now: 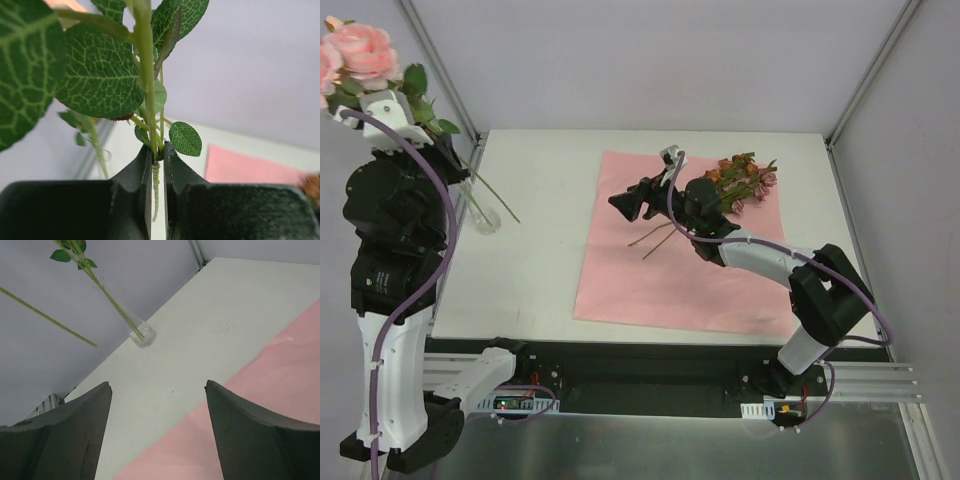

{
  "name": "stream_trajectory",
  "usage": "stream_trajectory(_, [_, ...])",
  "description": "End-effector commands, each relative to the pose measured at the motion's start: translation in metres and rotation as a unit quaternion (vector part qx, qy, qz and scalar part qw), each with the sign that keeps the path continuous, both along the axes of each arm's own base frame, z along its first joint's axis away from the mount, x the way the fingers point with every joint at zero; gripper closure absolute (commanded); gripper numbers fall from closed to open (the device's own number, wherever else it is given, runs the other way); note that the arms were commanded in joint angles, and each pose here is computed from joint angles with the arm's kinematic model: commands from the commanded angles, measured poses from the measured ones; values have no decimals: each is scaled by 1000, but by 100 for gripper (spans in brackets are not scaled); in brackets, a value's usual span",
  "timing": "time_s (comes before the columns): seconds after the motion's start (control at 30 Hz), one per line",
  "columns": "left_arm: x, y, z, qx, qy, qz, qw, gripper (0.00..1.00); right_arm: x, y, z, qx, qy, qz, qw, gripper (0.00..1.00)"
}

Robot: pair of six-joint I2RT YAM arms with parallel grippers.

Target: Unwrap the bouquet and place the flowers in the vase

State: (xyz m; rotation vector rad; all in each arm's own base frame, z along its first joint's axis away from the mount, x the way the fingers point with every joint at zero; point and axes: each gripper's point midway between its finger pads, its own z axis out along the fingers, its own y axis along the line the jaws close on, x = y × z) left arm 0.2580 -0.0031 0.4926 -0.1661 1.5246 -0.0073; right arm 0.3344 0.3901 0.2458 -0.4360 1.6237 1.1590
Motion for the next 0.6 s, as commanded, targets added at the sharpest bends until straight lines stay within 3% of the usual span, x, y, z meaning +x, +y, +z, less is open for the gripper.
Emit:
stream_trajectory(0.0, [1,51,47,9,-46,153,987,100,2,-5,19,31,2,2,1000,22])
stream_trajectory(0.37, [62,66,90,69,-67,239,966,100,3,-5,17,29,4,6,1000,22])
stream_trajectory(0.57, [90,66,89,73,-69,260,960,100,5,-5,16,29,5,7,1000,22])
